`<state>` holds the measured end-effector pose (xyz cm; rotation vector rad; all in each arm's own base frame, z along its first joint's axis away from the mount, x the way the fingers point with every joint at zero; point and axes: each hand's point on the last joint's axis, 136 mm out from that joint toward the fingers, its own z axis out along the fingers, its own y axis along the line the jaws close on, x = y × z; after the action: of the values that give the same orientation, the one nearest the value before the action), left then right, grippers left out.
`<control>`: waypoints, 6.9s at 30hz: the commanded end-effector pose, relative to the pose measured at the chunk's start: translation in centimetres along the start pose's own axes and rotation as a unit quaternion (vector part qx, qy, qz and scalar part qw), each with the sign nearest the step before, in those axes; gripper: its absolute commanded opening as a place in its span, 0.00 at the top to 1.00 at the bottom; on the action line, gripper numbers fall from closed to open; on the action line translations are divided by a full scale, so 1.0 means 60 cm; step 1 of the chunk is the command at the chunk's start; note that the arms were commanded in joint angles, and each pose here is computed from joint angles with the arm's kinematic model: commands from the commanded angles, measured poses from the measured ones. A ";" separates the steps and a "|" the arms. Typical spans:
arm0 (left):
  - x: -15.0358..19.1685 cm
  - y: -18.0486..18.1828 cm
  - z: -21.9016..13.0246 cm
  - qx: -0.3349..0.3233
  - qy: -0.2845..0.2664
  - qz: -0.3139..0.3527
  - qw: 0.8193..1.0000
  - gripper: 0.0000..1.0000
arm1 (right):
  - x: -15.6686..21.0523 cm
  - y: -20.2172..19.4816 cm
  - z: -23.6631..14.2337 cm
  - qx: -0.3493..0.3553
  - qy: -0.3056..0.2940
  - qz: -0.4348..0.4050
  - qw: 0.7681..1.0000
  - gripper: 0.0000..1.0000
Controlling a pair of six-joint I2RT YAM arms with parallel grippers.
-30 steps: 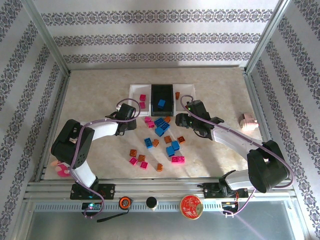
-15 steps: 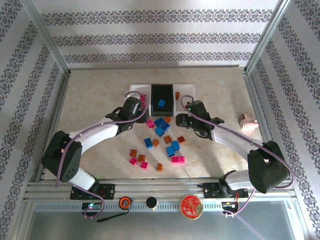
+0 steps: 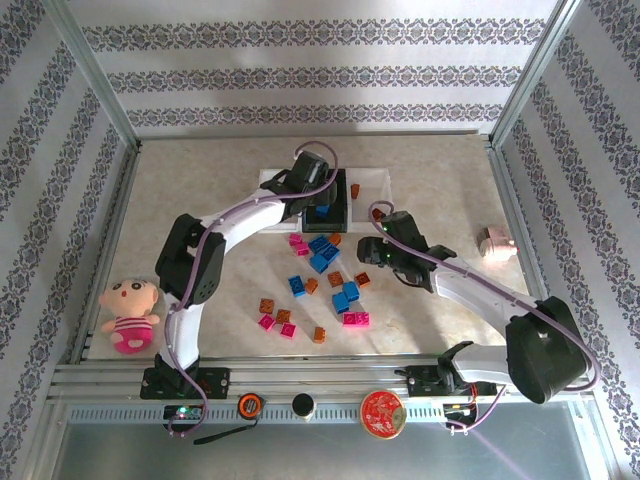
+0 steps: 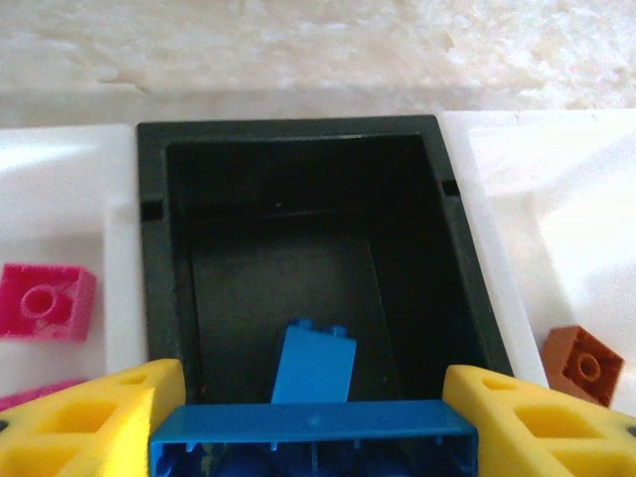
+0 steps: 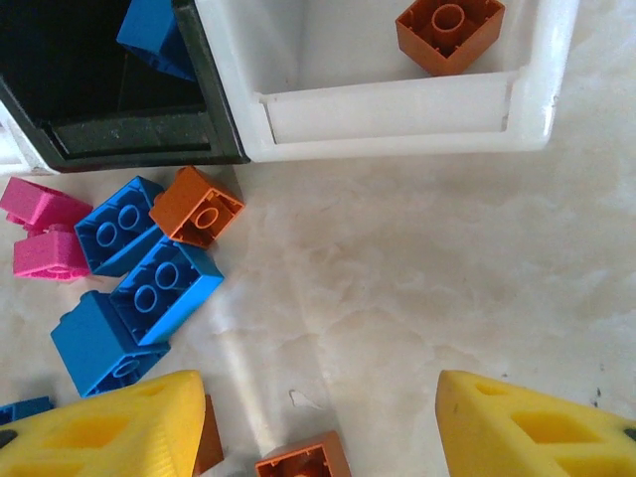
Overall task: Sort the legos into containers by color
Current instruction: Place the lego in the container, then pick up the lego from the bottom-center of the table, then place the lego in the container, then pick up the lego from the middle-left of the table, then place the lego in the container.
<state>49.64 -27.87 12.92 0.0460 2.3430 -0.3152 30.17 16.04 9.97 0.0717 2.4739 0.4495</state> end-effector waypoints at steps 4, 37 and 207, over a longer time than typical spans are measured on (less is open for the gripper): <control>-0.031 -0.008 -0.004 -0.010 0.007 0.016 1.000 0.30 | 0.023 0.000 -0.015 -0.002 0.003 -0.006 1.000 0.36; 0.194 0.107 -0.321 0.119 -0.079 -0.101 0.985 0.00 | 0.248 0.034 -0.033 -0.018 0.189 -0.126 0.974 0.38; 0.019 -0.182 -0.043 0.183 0.026 0.026 0.982 0.73 | 0.053 -0.032 -0.082 0.022 -0.056 0.004 0.998 0.35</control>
<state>44.02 -36.83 15.15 0.2824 2.3311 -0.6622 25.31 14.20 11.89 0.0867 2.3574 0.4144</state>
